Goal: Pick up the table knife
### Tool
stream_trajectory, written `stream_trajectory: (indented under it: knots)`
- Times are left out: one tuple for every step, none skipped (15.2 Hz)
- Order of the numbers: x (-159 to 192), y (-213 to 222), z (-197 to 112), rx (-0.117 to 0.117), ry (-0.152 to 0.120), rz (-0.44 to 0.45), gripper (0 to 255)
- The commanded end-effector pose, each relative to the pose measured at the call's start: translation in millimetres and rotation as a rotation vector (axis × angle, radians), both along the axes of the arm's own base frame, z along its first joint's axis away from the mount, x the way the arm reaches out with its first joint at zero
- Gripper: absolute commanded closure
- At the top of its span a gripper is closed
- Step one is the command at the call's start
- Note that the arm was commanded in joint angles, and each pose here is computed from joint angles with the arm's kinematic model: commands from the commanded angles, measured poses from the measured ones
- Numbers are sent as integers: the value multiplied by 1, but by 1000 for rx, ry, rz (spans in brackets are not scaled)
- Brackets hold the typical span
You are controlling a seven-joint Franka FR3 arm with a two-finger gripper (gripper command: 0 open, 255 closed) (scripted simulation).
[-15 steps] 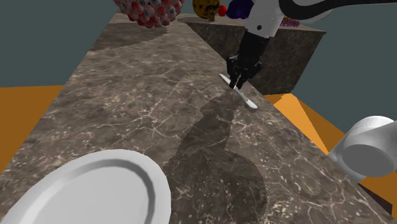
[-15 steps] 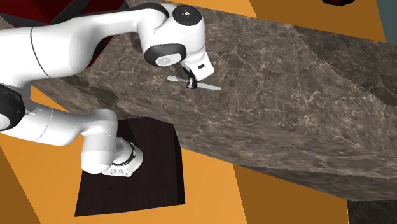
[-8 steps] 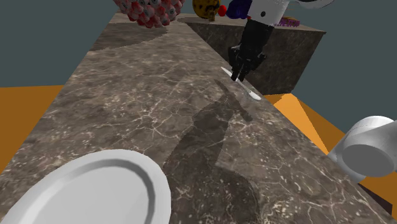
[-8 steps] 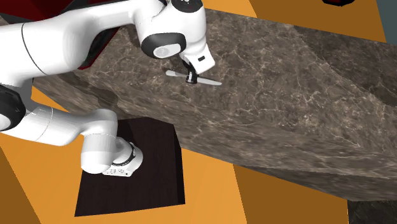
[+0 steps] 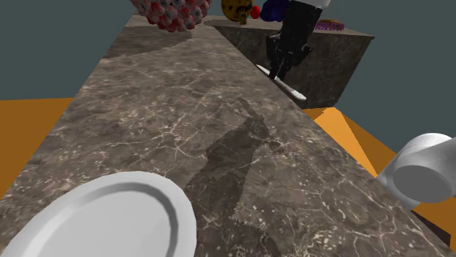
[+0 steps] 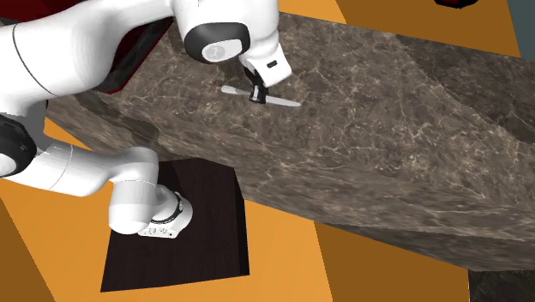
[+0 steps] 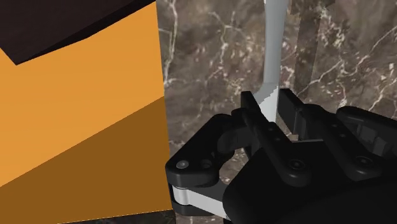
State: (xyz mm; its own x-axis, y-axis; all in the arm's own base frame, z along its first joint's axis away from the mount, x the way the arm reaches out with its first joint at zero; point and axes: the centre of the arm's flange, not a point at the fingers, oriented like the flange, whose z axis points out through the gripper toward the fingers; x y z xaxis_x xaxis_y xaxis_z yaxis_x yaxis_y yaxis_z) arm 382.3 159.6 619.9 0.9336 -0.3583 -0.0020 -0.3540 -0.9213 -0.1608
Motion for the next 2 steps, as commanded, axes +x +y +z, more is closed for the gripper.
stream_trajectory:
  knots:
    - [0,0,6,0,0,0,255]
    - [0,0,6,0,0,0,255]
